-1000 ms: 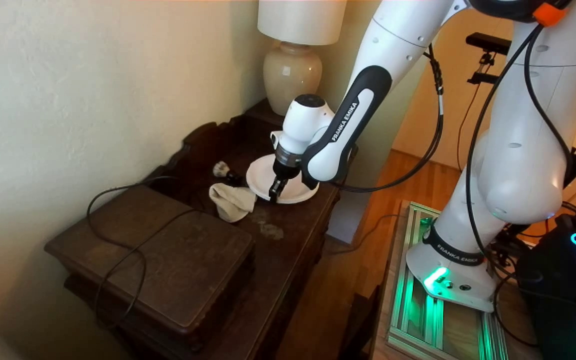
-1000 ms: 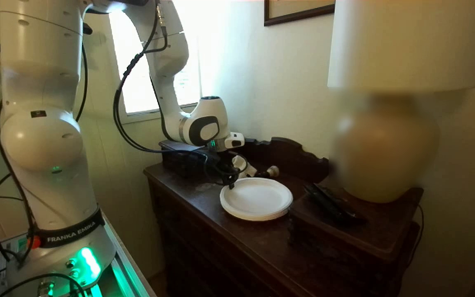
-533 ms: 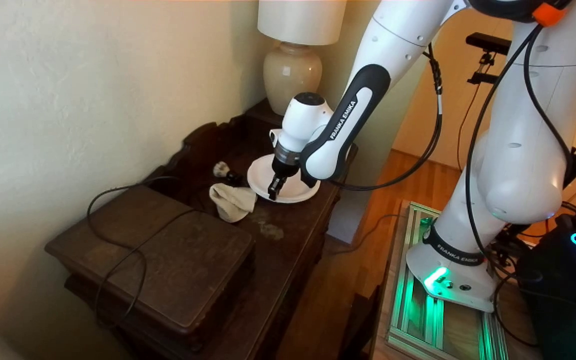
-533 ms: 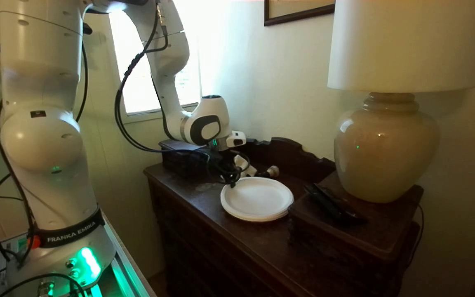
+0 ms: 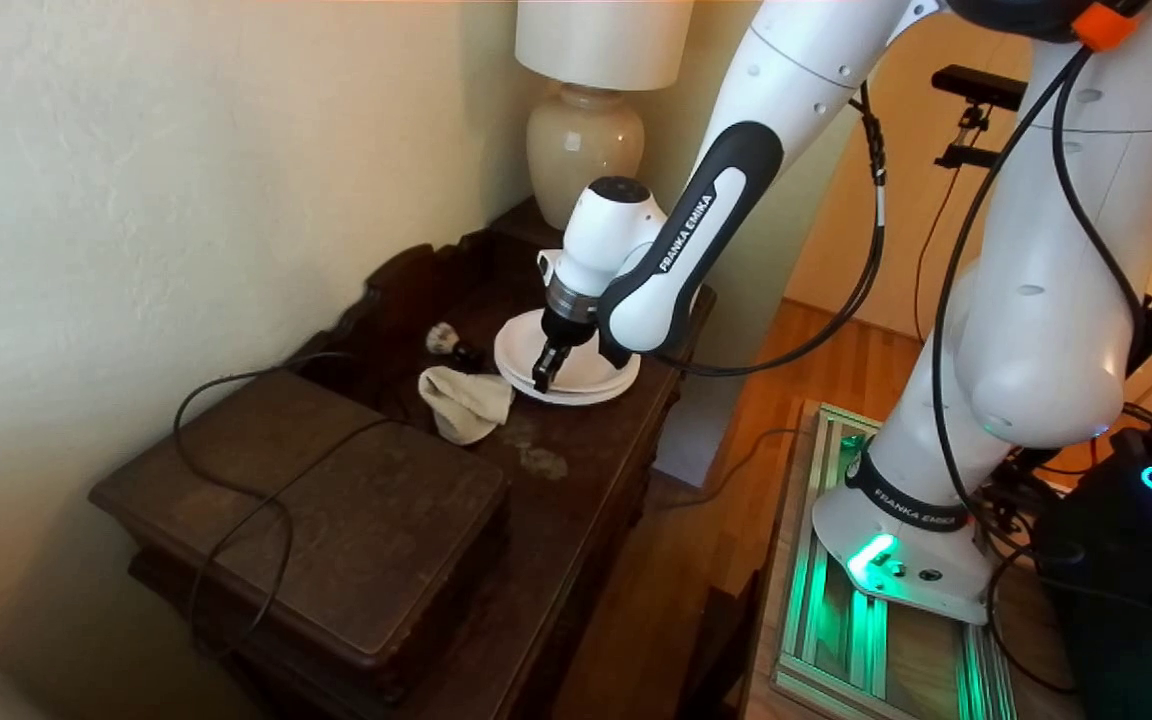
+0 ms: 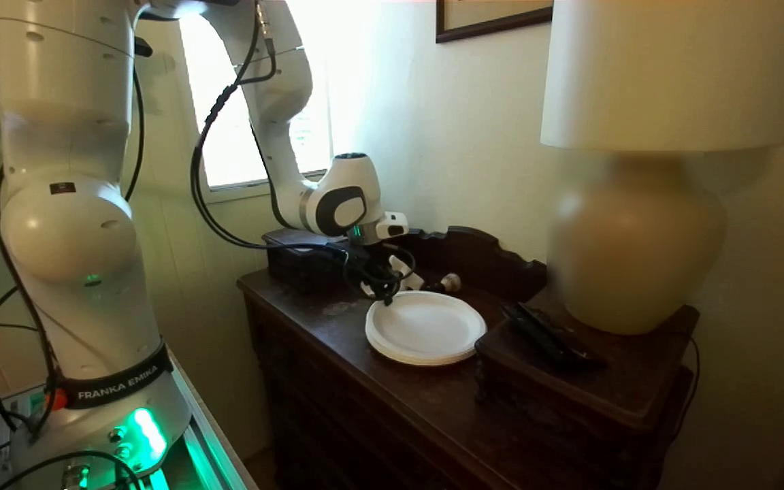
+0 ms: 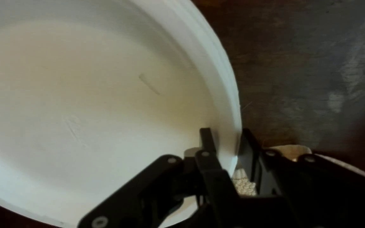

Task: Put one plate to the left

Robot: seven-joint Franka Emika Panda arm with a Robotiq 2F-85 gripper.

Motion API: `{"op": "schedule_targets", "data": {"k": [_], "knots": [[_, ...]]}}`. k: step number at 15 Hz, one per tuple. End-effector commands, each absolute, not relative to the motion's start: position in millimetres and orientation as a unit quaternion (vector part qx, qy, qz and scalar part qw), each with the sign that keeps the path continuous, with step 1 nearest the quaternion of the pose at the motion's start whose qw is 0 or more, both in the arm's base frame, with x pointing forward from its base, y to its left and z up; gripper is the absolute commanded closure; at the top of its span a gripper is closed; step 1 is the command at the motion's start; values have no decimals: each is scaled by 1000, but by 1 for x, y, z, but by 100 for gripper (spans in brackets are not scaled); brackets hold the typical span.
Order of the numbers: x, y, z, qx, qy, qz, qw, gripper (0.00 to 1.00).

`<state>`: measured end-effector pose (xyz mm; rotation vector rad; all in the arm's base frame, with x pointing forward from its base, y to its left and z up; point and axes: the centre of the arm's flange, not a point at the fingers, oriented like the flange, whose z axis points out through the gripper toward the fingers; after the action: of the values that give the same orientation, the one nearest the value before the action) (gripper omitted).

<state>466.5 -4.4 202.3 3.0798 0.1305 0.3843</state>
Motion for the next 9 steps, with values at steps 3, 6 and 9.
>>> {"op": "schedule_targets", "data": {"k": [3, 6, 9], "knots": [[466, -2, 225, 989, 48, 136, 14, 86], [466, 6, 240, 987, 58, 146, 13, 90], [467, 13, 256, 985, 68, 155, 17, 92]]}}
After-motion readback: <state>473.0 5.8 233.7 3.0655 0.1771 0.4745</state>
